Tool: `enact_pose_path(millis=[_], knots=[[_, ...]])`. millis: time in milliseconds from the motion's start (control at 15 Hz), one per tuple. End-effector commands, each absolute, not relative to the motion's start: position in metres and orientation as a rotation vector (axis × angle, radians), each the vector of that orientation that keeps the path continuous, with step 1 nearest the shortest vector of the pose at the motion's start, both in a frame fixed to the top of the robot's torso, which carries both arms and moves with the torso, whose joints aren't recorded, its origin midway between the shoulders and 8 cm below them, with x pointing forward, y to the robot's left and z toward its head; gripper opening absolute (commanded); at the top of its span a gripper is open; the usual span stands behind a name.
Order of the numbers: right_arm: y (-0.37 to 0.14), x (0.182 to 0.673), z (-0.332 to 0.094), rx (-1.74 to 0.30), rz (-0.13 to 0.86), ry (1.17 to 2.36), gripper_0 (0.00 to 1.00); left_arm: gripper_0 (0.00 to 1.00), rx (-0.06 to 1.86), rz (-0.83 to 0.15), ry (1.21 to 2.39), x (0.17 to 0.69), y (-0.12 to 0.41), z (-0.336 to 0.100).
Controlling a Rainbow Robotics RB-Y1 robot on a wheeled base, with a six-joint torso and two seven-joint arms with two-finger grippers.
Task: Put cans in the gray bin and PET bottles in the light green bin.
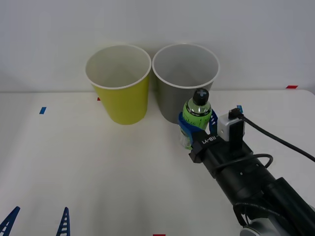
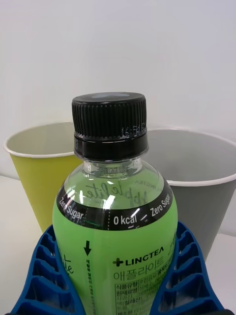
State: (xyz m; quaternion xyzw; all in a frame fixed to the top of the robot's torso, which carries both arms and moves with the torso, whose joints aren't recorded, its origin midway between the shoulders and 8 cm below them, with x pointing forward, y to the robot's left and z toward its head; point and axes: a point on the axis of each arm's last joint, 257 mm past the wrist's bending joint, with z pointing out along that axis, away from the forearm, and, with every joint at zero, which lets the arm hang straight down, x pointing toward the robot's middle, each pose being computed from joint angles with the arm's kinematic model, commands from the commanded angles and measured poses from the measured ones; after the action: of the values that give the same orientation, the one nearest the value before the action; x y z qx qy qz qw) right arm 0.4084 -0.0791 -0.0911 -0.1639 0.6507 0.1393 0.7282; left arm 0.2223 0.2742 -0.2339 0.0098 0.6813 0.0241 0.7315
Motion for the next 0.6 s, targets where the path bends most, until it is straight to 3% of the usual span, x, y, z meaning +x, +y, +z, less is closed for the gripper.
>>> enact_pose_path(millis=[67, 333, 533, 600], knots=[[-0.079, 0.404, -0.061, -0.371, 0.291, 1.458, 0.05, 1.0, 0.022, 0.053, 1.499, 0.222, 0.274, -0.234], [-0.077, 0.412, -0.034, -0.321, 0.295, 1.429, 0.05, 1.0, 0.022, 0.053, 1.499, 0.222, 0.274, -0.234], [-0.088, 0.405, -0.014, -0.297, 0.215, 1.506, 0.05, 1.0, 0.022, 0.053, 1.499, 0.222, 0.274, -0.234], [-0.082, 0.405, -0.015, -0.273, 0.26, 1.532, 0.04, 1.0, 0.022, 0.053, 1.499, 0.222, 0.274, -0.234]])
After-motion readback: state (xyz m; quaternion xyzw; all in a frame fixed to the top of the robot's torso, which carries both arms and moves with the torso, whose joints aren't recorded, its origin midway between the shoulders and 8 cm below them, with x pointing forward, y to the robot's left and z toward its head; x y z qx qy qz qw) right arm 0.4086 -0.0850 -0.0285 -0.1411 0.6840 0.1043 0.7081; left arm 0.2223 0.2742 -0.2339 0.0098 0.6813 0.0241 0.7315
